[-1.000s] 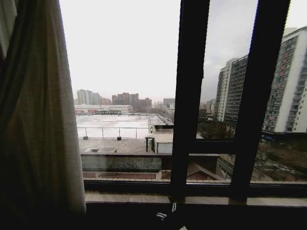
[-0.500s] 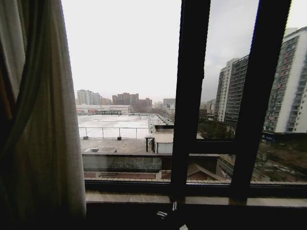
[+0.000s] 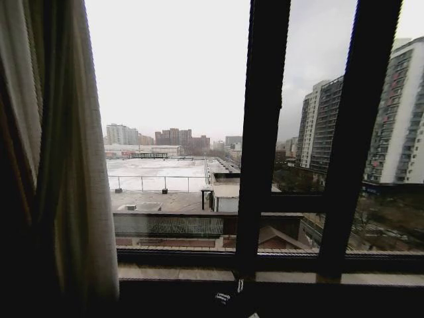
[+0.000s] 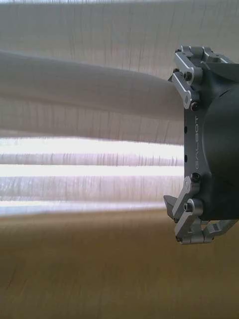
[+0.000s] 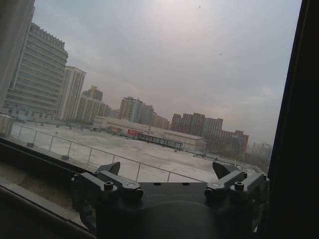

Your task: Open the curtains by pulling them apart, changing their state from closed to fully open.

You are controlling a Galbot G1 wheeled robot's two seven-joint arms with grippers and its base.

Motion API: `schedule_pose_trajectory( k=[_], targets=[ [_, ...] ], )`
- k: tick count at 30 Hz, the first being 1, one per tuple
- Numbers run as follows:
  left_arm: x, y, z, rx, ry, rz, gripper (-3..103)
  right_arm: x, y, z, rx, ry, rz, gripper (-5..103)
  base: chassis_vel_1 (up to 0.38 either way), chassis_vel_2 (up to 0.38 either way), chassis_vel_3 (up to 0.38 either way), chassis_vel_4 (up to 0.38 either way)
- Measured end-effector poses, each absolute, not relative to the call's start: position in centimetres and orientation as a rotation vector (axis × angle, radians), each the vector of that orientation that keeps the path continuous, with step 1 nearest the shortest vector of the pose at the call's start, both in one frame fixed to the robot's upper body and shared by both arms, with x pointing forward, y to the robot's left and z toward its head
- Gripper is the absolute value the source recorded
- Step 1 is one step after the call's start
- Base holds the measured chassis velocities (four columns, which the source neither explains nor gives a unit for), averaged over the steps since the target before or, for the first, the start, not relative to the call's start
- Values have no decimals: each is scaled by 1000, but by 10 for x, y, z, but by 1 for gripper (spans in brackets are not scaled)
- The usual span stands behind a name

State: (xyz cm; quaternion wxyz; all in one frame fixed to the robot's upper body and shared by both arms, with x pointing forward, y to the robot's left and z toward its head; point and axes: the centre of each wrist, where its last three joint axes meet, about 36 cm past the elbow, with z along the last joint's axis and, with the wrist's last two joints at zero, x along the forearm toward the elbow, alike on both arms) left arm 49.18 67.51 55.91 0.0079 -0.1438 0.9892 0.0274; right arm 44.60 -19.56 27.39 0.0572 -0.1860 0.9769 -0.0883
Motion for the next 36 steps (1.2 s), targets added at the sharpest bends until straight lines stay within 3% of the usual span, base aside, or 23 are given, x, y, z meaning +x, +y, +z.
schedule_pose_trajectory(
  k=[8, 22, 36],
  targets=[
    [533, 630, 539, -368, 3120, 22, 100, 446, -197, 279, -520, 2962, -290, 100, 0, 0, 0, 0],
    [574, 596, 529, -286, 3164, 23, 100, 441, -187, 282, -545, 2967, -320, 100, 0, 0, 0, 0],
    [592, 572, 524, -236, 3179, 18, 100, 444, -191, 280, -513, 2978, -309, 100, 116, 111, -114, -113]
  ],
)
